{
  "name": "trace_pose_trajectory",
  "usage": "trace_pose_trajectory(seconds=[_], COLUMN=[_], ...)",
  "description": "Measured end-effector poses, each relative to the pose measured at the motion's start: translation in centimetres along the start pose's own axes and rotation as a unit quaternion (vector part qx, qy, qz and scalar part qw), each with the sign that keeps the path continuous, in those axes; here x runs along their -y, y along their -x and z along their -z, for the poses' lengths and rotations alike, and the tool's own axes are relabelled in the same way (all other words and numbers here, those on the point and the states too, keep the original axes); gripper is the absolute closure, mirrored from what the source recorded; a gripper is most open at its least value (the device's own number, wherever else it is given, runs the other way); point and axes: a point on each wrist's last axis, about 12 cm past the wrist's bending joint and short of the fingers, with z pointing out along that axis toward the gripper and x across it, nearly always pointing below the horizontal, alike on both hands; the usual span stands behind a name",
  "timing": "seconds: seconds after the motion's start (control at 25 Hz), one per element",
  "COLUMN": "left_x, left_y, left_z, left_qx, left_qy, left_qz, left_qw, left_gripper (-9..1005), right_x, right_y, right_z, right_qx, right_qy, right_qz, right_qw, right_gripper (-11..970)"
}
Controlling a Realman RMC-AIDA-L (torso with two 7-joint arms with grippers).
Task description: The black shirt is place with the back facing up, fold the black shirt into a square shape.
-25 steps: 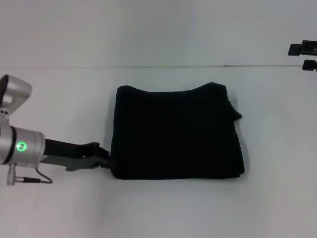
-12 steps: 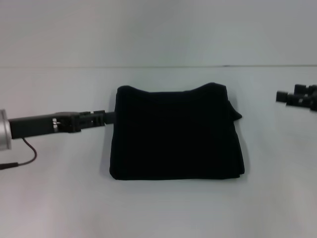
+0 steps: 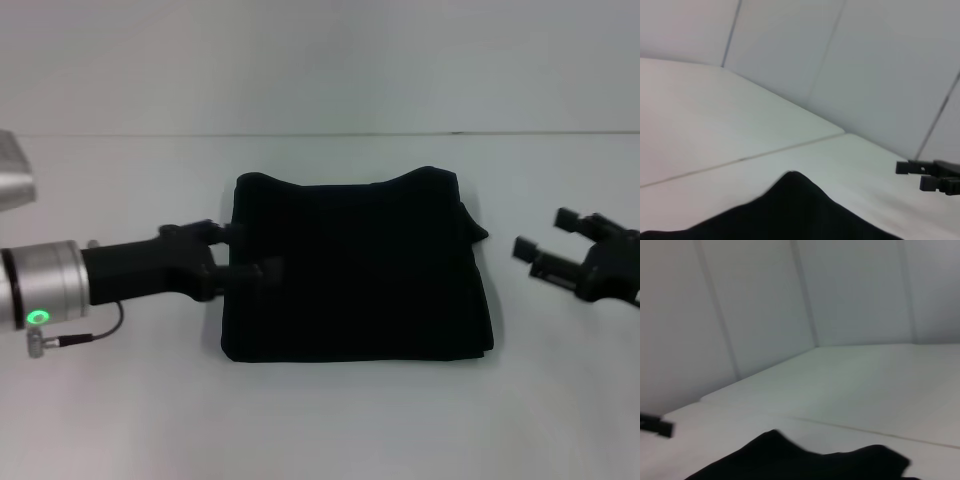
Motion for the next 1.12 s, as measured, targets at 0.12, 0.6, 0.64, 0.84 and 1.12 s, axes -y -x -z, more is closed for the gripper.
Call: trace_pose_trajectory(seconds=[0.12, 0.6, 0.64, 0.84, 1.12], left_x=[0.4, 0.1, 0.1, 0.3, 1.4], left_y=[0.2, 0.9, 0.9, 0.4, -0.7], left_z=[-0.8, -0.8, -0.8, -1.2, -2.1], left_qx=[-0.024, -0.039, -0.039, -0.015, -0.005], left_qy=[-0.018, -0.011, -0.011, -0.005, -0.019], left_qz=[-0.018, -0.046, -0.053, -0.098, -0.115], left_qw=[0.999, 0.998, 0.998, 0.995, 0.993], left_gripper=[124, 105, 105, 106, 105], right_x=[-1.0, -1.8, -1.8, -1.8, -2.7], right_y=[0.2, 1.5, 1.4, 0.4, -1.0], right_z=[-0.5, -0.3, -0.3, -0.5, -1.1], right_qx=[-0.004, -0.006, -0.012, -0.017, -0.014], right_qy=[0.045, 0.106, 0.106, 0.087, 0.091], right_qz=[0.036, 0.079, 0.08, 0.098, 0.105], right_qw=[0.998, 0.991, 0.991, 0.991, 0.99], right_gripper=[83, 83, 83, 83, 83])
